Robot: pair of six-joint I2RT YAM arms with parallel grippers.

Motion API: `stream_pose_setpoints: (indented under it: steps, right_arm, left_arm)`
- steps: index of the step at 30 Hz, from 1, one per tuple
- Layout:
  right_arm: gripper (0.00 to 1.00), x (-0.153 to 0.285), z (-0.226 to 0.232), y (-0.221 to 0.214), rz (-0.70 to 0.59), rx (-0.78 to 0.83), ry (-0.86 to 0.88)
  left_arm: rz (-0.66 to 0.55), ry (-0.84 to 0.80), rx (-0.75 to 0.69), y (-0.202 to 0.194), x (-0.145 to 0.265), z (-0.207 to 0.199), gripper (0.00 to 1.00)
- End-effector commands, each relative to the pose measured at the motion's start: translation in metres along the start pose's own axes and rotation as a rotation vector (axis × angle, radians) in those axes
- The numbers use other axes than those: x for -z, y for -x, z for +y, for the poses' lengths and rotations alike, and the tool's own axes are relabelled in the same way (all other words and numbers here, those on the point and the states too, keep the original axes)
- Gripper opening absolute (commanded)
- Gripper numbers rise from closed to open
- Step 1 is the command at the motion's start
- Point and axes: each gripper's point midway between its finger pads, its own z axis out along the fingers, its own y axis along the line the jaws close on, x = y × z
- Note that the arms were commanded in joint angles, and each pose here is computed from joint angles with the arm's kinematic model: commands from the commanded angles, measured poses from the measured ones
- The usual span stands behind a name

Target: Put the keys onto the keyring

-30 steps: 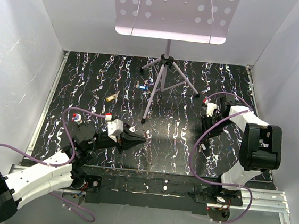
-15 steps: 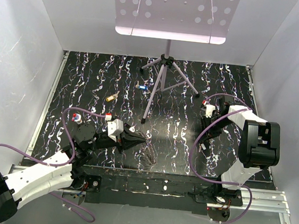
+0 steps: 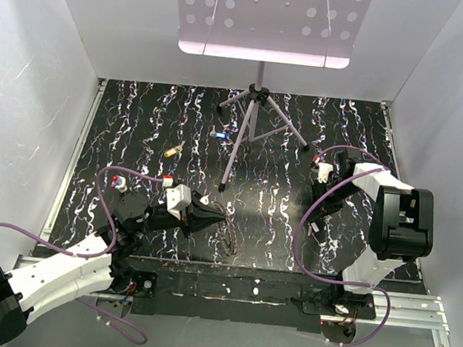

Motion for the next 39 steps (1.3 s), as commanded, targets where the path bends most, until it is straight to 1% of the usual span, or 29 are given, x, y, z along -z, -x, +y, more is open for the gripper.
stream_pose_setpoints:
  steps: [1, 8, 12, 13, 14, 17, 21, 24, 26, 31, 34, 36, 39]
  right_arm:
    - [0.23, 0.003, 0.003, 0.006, -0.004, 0.008, 0.018]
    - [0.21, 0.002, 0.004, 0.005, 0.002, 0.005, 0.024]
    - [0.16, 0.003, 0.006, 0.004, 0.003, 0.008, 0.031]
    - [0.12, 0.003, 0.006, 0.005, 0.002, 0.01, 0.033]
    - [0.02, 0.003, 0.007, 0.004, 0.002, 0.011, 0.037]
    - [0.01, 0.009, 0.013, 0.008, -0.024, 0.03, 0.052]
    - [0.01, 0.029, 0.028, 0.017, -0.115, 0.102, 0.072]
    - [0.01, 0.056, 0.047, 0.023, -0.198, 0.241, 0.095]
    - [0.01, 0.081, 0.066, 0.022, -0.253, 0.379, 0.114]
    - [0.01, 0.15, 0.134, 0.019, -0.457, 0.745, 0.199]
    - [0.01, 0.179, 0.171, 0.005, -0.551, 0.974, 0.25]
    - [0.01, 0.198, 0.198, -0.007, -0.66, 1.134, 0.273]
    - [0.01, 0.213, 0.224, -0.021, -0.796, 1.318, 0.277]
  left_arm:
    - [-0.04, 0.012, -0.028, 0.01, 0.001, 0.002, 0.0]
    - [-0.039, 0.011, -0.028, 0.01, 0.001, 0.002, 0.0]
    - [-0.04, 0.012, -0.029, 0.011, 0.001, 0.002, 0.0]
    - [-0.04, 0.011, -0.029, 0.011, 0.001, 0.002, 0.0]
    - [-0.04, 0.011, -0.029, 0.01, 0.001, 0.002, 0.0]
    - [-0.042, 0.009, -0.03, 0.012, 0.001, 0.001, 0.0]
    - [-0.041, -0.008, -0.039, 0.021, -0.001, -0.002, 0.0]
    - [-0.045, -0.038, -0.074, 0.039, -0.003, -0.006, 0.0]
    - [-0.055, -0.083, -0.119, 0.053, -0.007, -0.012, 0.0]
    - [-0.066, -0.177, -0.218, 0.083, -0.021, -0.02, 0.0]
    - [-0.07, -0.224, -0.281, 0.1, -0.032, -0.023, 0.0]
    - [-0.074, -0.245, -0.321, 0.111, -0.038, -0.024, 0.0]
    - [-0.083, -0.285, -0.369, 0.119, -0.047, -0.028, 0.0]
